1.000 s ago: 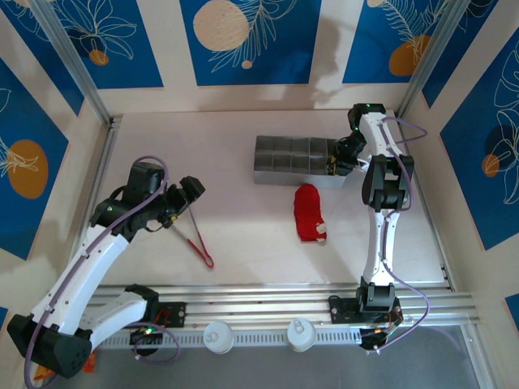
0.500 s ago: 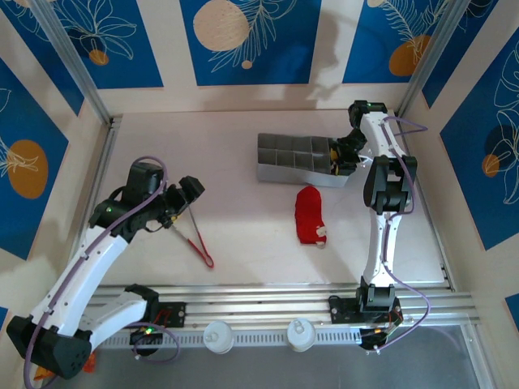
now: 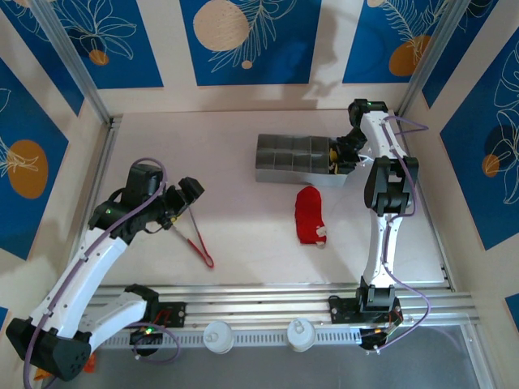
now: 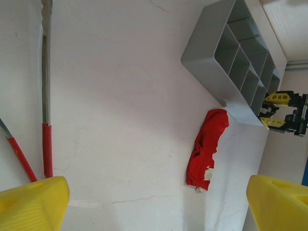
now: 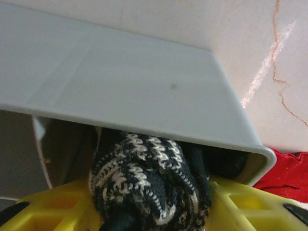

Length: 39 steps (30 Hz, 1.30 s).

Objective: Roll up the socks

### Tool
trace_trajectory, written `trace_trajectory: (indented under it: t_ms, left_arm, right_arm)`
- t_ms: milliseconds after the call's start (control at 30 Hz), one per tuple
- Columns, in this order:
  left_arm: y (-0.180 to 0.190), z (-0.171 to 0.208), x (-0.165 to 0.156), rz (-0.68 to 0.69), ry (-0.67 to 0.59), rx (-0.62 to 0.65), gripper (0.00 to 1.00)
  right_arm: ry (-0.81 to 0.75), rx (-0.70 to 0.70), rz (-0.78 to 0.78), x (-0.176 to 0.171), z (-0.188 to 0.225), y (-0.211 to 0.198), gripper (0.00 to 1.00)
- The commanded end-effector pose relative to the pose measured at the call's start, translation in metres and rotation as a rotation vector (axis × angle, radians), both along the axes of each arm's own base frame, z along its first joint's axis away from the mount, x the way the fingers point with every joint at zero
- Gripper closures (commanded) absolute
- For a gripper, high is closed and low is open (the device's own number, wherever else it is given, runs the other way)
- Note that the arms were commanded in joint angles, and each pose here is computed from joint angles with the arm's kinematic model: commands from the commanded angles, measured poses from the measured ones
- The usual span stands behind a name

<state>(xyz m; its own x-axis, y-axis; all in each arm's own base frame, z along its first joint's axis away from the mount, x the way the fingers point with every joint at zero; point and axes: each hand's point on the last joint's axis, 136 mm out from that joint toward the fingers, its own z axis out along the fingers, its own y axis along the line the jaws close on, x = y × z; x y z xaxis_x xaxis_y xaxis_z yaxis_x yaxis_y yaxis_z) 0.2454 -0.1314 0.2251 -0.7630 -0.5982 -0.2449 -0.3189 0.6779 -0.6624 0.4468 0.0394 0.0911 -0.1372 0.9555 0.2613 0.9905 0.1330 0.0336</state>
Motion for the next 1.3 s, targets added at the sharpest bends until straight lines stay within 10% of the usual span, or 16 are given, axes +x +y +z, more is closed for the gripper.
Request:
trace_trajectory:
  t_ms: [0,500,733,1267]
  left_arm:
    - [-0.003,-0.001,-0.002,-0.01,-0.003,-0.012,0.06]
    - [-0.003,0.0,0.0,-0.008,-0.011,-0.014,0.06]
    - [-0.004,0.003,0.002,-0.012,-0.026,-0.015,0.06]
    - [-0.006,0.004,0.006,-0.013,-0.026,-0.02,0.06]
  right_arm:
    - [-0.007,0.012,-0.001,-0.009,0.017,0.005,0.47]
    - [-0.098,0.019,-0.002,-0.02,0.05,-0.003,0.45]
    - [-0.197,0.038,0.016,-0.013,0.059,-0.015,0.76]
    - [-0.075,0.085,0.045,-0.012,0.001,-0.007,0.8]
